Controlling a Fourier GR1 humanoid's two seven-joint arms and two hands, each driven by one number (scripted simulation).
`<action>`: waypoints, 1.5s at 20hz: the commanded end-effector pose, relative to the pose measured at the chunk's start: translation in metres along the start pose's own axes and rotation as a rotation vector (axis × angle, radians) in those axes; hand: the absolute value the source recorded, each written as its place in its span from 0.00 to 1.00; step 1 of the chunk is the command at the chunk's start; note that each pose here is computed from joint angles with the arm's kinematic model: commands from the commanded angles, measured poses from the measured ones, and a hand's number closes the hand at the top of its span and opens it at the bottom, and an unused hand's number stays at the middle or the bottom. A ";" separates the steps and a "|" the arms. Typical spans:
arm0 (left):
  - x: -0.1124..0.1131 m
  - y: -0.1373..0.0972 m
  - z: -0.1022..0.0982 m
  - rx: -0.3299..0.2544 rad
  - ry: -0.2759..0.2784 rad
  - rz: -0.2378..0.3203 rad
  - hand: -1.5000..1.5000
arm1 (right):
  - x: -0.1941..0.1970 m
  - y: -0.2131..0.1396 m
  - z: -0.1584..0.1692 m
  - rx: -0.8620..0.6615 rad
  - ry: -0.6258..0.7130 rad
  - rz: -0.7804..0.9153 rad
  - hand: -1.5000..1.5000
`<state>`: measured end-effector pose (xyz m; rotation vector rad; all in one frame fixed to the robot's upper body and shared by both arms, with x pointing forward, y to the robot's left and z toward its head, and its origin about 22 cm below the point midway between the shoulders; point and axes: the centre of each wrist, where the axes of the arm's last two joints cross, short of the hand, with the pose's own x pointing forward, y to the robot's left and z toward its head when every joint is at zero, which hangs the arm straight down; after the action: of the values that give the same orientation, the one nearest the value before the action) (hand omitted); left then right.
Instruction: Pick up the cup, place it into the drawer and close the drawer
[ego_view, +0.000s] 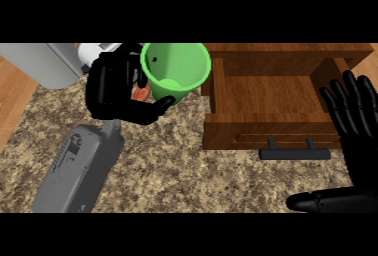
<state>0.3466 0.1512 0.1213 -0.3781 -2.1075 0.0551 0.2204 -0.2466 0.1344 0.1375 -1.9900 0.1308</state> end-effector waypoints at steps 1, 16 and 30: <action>0.001 -0.038 -0.036 -0.013 -0.003 -0.028 1.00 | 0.004 -0.003 -0.002 0.012 -0.001 0.008 0.00; -0.002 -0.084 -0.090 -0.085 0.088 -0.132 1.00 | 0.004 -0.004 -0.013 -0.019 -0.010 -0.007 0.00; -0.052 -0.101 -0.101 -0.013 0.199 -0.203 1.00 | 0.005 0.001 -0.006 0.027 -0.014 0.008 0.00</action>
<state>0.4255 0.0293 0.1644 -0.2086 -1.9686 -0.1097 0.2265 -0.2505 0.1306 0.1427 -1.9890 0.1491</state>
